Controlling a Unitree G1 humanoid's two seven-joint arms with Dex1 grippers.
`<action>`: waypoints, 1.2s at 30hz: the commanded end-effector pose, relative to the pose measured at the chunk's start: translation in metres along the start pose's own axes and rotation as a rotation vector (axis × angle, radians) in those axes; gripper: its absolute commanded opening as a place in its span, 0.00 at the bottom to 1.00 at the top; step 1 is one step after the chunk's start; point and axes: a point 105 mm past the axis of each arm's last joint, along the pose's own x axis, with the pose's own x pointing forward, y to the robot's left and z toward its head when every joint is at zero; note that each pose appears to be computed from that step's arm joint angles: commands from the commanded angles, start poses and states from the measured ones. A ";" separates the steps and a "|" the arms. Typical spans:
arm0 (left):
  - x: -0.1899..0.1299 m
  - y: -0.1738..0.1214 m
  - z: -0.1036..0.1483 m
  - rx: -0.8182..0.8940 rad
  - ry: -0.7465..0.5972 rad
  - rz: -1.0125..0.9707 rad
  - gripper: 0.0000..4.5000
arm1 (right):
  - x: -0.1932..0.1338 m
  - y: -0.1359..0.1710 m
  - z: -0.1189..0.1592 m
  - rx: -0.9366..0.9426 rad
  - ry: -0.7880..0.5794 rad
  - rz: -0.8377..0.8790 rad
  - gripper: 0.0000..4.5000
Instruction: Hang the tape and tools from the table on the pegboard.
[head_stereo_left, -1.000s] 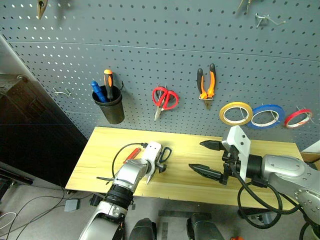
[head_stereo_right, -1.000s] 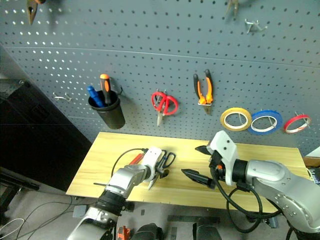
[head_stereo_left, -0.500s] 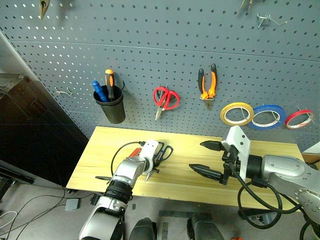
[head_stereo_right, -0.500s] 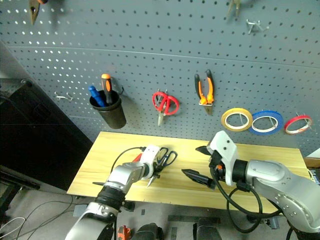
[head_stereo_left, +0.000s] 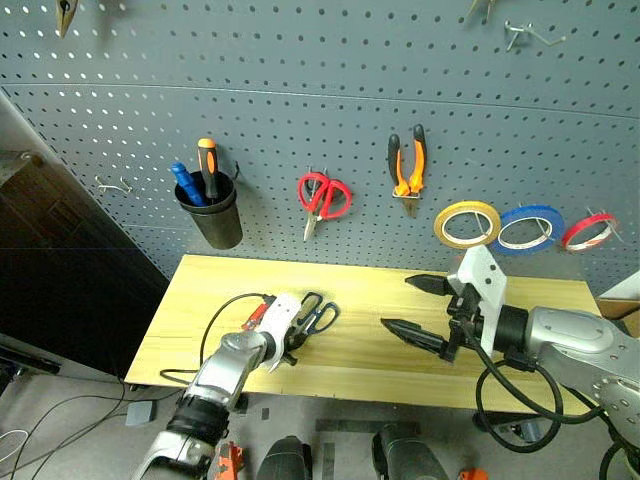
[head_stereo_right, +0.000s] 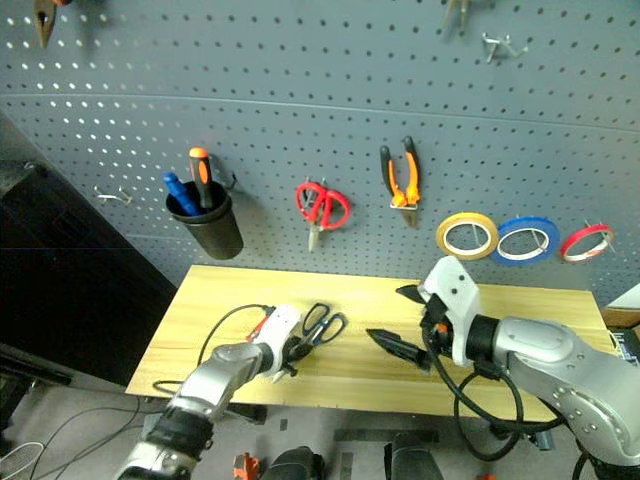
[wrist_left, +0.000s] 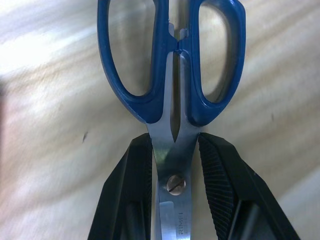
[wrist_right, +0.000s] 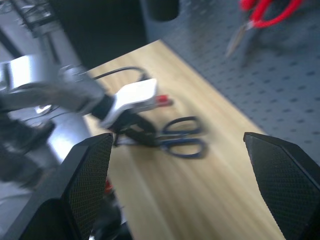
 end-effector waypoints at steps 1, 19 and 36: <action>-0.017 -0.001 0.031 0.092 -0.166 0.000 0.24 | -0.004 0.001 0.014 -0.070 -0.049 -0.022 1.00; -0.123 -0.003 0.107 0.528 -0.826 0.178 0.24 | -0.010 -0.001 0.036 -0.202 -0.086 -0.067 1.00; -0.116 -0.012 0.166 0.470 -0.951 0.185 0.24 | -0.013 -0.017 0.053 -0.239 -0.137 -0.109 1.00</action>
